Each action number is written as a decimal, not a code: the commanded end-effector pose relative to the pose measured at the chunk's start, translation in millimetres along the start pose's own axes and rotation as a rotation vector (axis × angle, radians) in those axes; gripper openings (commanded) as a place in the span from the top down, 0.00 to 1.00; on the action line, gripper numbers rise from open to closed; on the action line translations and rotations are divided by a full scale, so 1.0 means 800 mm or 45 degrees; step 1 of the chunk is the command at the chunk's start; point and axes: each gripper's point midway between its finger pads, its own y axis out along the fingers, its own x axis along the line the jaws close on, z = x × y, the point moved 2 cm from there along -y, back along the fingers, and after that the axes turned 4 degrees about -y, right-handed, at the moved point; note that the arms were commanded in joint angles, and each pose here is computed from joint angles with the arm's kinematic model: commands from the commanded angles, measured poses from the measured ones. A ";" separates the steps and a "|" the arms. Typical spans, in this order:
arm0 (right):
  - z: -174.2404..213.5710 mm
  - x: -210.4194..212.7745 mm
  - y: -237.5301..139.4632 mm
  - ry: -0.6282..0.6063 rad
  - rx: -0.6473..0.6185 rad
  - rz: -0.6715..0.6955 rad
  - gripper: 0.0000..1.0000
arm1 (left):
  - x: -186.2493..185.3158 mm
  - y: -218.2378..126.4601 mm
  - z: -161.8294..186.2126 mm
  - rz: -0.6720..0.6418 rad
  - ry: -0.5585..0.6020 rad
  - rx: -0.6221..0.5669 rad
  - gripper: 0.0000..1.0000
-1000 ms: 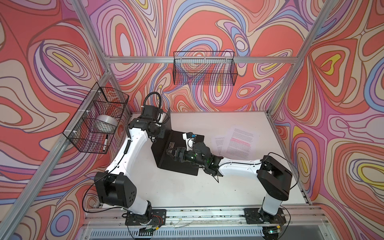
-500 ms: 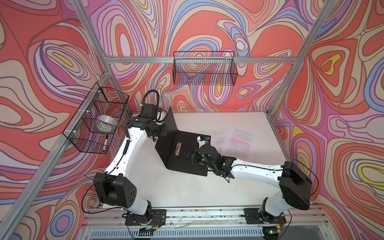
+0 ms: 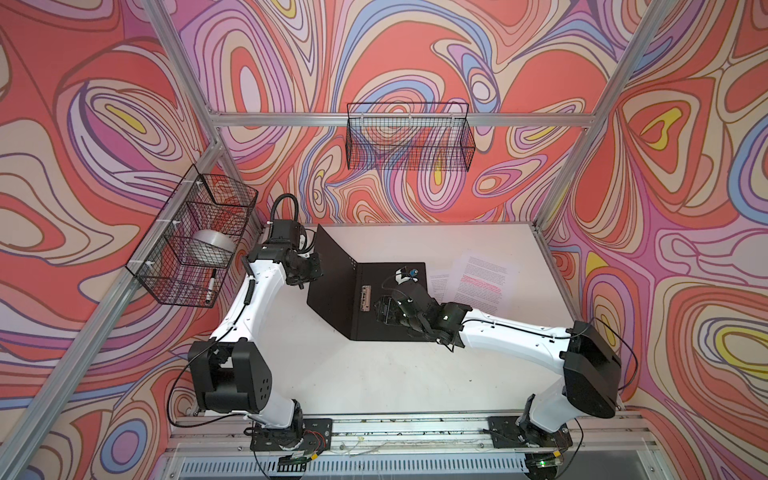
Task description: Put the files into the folder
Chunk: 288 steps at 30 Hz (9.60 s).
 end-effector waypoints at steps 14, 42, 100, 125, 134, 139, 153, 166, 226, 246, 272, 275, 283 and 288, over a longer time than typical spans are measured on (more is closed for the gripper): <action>0.036 -0.023 0.079 0.037 0.247 0.035 0.40 | 0.064 0.053 0.039 -0.220 0.256 0.055 1.00; 0.032 -0.061 0.163 0.122 0.383 0.016 0.72 | 0.065 0.035 0.049 -0.129 0.339 0.078 1.00; 0.038 -0.082 0.196 0.321 0.411 -0.182 0.88 | 0.057 0.013 0.030 -0.133 0.367 0.043 1.00; 0.047 -0.085 0.190 0.363 0.411 -0.218 1.00 | 0.056 0.005 0.021 -0.144 0.378 0.019 1.00; 0.066 -0.107 0.197 0.394 0.438 -0.162 1.00 | 0.056 -0.005 0.007 -0.156 0.380 -0.016 1.00; 0.077 -0.123 0.200 0.408 0.454 -0.116 1.00 | 0.059 -0.008 0.003 -0.163 0.380 -0.027 1.00; 0.100 -0.155 0.208 0.290 0.551 0.066 1.00 | 0.060 -0.008 0.000 -0.161 0.377 -0.028 1.00; 0.076 -0.130 0.203 0.221 0.527 -0.009 1.00 | 0.060 -0.007 0.004 -0.144 0.384 -0.017 1.00; -0.009 -0.059 0.135 0.212 0.358 -0.126 0.62 | 0.136 0.064 0.074 -0.339 0.416 0.178 1.00; 0.012 -0.061 0.154 0.200 0.418 -0.153 0.62 | 0.171 0.078 0.087 -0.405 0.384 0.267 0.35; 0.012 -0.038 0.191 0.092 0.577 -0.191 0.74 | 0.089 0.009 0.062 -0.022 0.450 0.094 0.38; 0.007 -0.037 0.200 0.075 0.577 -0.184 0.74 | 0.088 0.013 0.067 -0.002 0.452 0.105 0.38; -0.013 -0.033 0.221 0.058 0.544 -0.182 0.74 | 0.079 0.016 0.077 0.075 0.462 0.137 0.38; -0.024 -0.038 0.234 0.054 0.545 -0.218 0.74 | 0.080 0.018 0.082 0.079 0.468 0.152 0.38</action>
